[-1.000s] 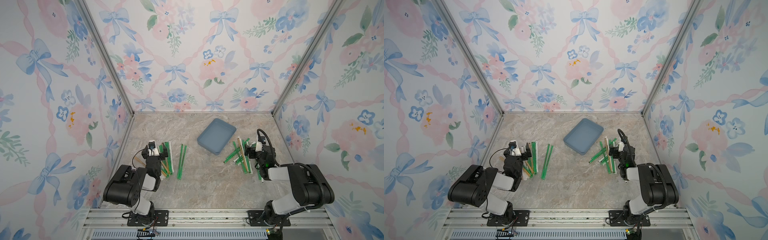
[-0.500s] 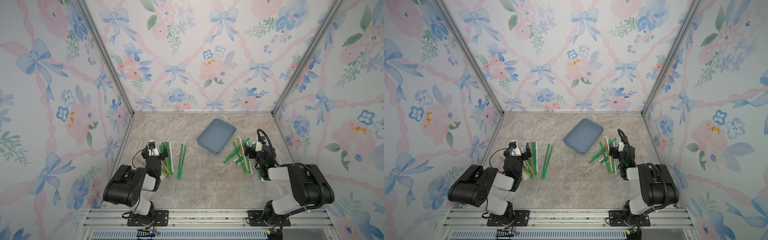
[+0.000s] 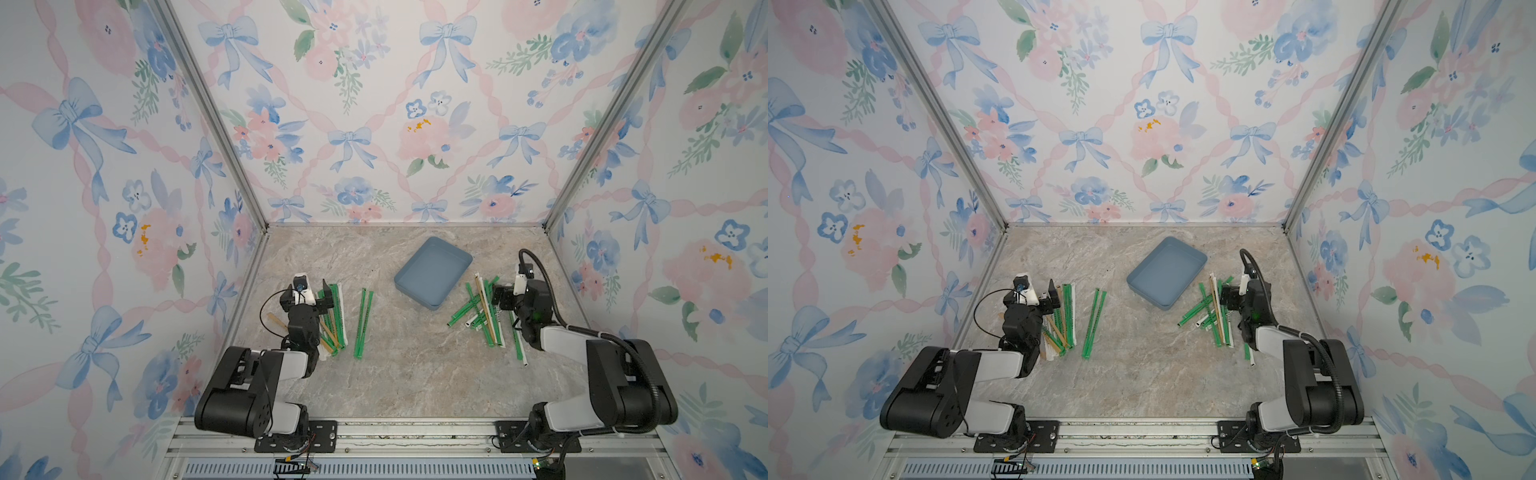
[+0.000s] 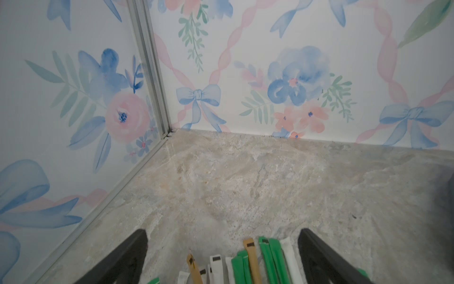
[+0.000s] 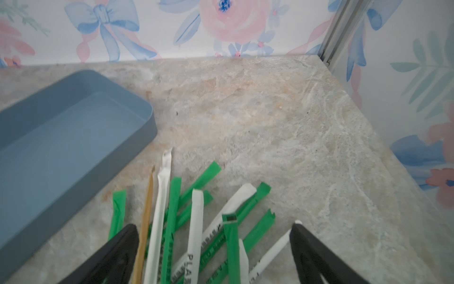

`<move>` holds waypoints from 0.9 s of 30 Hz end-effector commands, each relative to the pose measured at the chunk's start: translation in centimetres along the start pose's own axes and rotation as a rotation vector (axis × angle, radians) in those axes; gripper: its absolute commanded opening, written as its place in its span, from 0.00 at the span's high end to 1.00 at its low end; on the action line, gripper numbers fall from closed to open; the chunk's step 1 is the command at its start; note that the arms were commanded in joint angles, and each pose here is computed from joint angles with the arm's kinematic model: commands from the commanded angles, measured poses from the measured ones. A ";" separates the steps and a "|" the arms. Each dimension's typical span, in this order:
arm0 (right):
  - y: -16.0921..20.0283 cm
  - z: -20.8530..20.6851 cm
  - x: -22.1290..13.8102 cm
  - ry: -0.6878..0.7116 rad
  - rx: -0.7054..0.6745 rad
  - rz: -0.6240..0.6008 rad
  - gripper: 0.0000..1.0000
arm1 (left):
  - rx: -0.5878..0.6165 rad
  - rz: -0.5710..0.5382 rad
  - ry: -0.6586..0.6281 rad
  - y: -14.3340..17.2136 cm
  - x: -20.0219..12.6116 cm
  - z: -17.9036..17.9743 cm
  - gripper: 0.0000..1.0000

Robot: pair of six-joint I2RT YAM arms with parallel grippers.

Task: Put the straws into the storage box
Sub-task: Move the storage box to the center of the board.

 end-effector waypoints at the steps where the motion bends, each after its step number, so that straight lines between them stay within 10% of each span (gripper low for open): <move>1: -3.4 1.3 -1.1 -0.020 0.077 0.178 0.11 | -0.073 0.000 -0.002 -1.7 -0.2 0.0 0.02; 9: -5.4 10.6 -0.4 -0.060 0.000 0.434 0.22 | -0.099 0.131 0.122 -2.7 -1.6 -4.8 0.05; 27: -0.8 15.1 3.3 -0.063 0.146 0.669 0.39 | -0.043 0.312 0.279 0.0 -3.9 -9.9 0.02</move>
Point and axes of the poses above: each gripper's point midway between its finger pads, its own x axis out along the fingers, its own z axis along the line the jaws close on, y = z × x, the point moved 7 cm from there along -x, back along the fingers, and after that the axes turned 1 degree about -x, right-handed, at the moved point
